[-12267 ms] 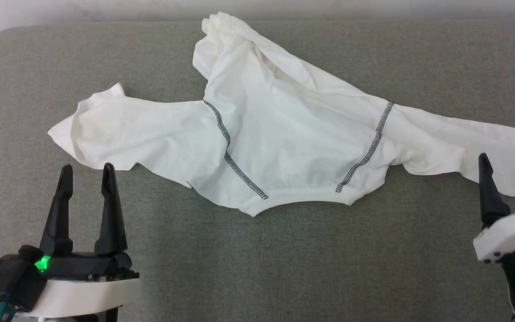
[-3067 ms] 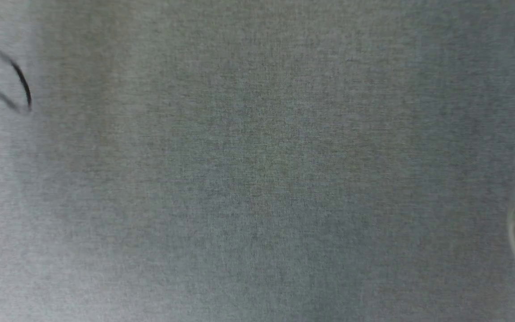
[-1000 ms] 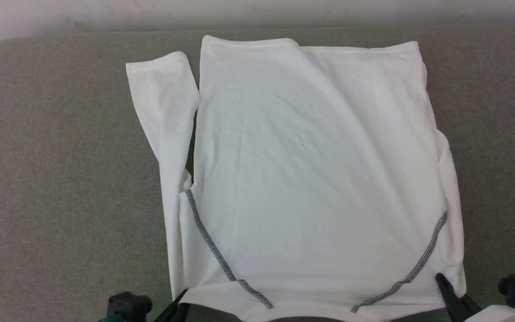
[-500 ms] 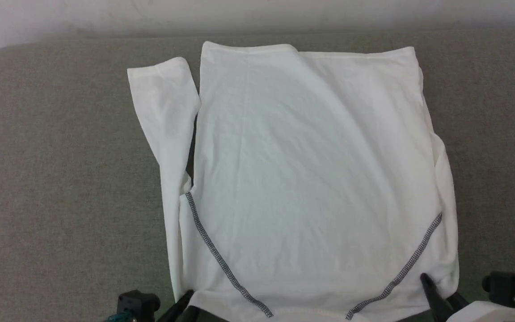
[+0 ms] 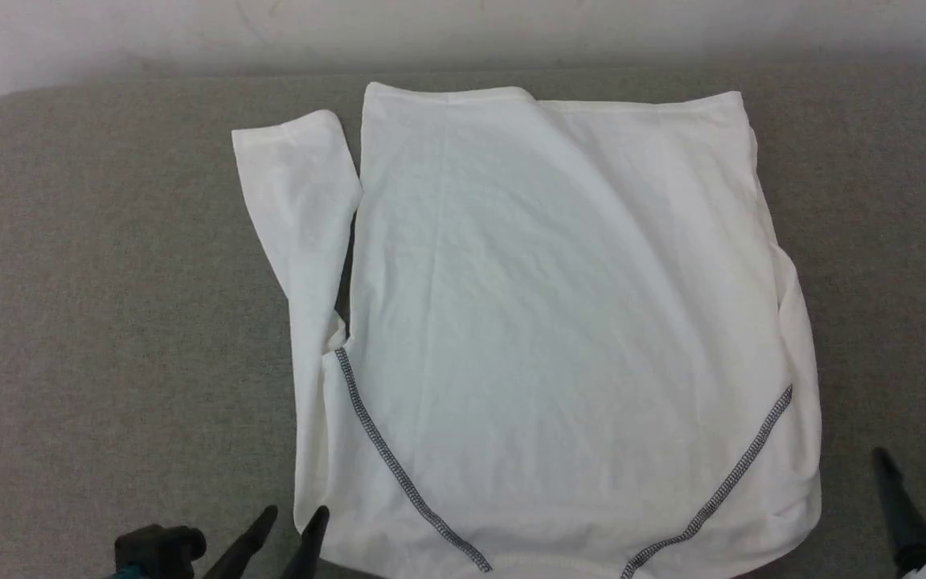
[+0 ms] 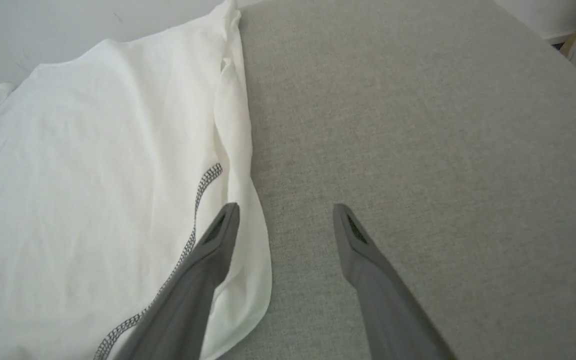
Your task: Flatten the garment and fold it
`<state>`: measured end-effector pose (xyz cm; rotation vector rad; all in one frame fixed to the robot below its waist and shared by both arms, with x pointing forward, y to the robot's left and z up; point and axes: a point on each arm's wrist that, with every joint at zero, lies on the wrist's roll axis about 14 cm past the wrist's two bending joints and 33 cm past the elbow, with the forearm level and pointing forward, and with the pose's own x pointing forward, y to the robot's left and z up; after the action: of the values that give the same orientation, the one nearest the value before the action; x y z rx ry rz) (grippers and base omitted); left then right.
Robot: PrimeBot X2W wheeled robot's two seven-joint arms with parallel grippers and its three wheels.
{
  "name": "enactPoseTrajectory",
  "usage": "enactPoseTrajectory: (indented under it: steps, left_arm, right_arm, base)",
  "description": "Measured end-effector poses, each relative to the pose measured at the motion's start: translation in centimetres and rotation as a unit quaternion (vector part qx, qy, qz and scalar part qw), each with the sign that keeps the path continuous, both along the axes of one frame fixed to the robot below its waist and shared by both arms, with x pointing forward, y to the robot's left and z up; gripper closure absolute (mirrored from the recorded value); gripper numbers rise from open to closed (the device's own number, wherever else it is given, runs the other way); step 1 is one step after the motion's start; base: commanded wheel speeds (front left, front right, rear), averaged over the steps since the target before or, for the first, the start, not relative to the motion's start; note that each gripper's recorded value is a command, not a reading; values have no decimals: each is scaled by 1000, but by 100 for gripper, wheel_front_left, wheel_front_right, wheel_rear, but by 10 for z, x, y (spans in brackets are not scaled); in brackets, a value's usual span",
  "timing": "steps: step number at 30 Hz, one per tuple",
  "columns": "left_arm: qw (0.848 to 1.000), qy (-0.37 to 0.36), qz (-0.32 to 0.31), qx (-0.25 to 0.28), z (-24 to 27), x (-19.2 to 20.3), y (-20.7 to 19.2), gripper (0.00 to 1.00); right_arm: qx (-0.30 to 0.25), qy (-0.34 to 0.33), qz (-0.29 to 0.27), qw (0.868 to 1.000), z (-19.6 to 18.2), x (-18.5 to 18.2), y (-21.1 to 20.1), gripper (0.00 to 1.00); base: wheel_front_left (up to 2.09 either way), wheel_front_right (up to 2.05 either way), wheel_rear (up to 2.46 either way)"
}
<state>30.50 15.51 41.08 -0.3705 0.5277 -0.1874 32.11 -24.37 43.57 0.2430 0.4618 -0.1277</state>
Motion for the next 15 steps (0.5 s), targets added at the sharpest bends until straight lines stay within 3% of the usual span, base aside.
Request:
enactPoseTrajectory:
  steps: [6,10,15]
  left_arm:
    - [995,-91,47,1,50,22,22,0]
    - [974,-196,99,51,89,41,46,0]
    - [946,-286,121,94,123,58,41,0]
  right_arm:
    - [-40,-102,-4,994,54,20,-8,0]
    - [-64,-162,19,985,78,32,8,0]
    - [-82,-205,45,974,88,40,28,0]
  base:
    - [0,0,0]
    - [0,0,0]
    - [0,0,0]
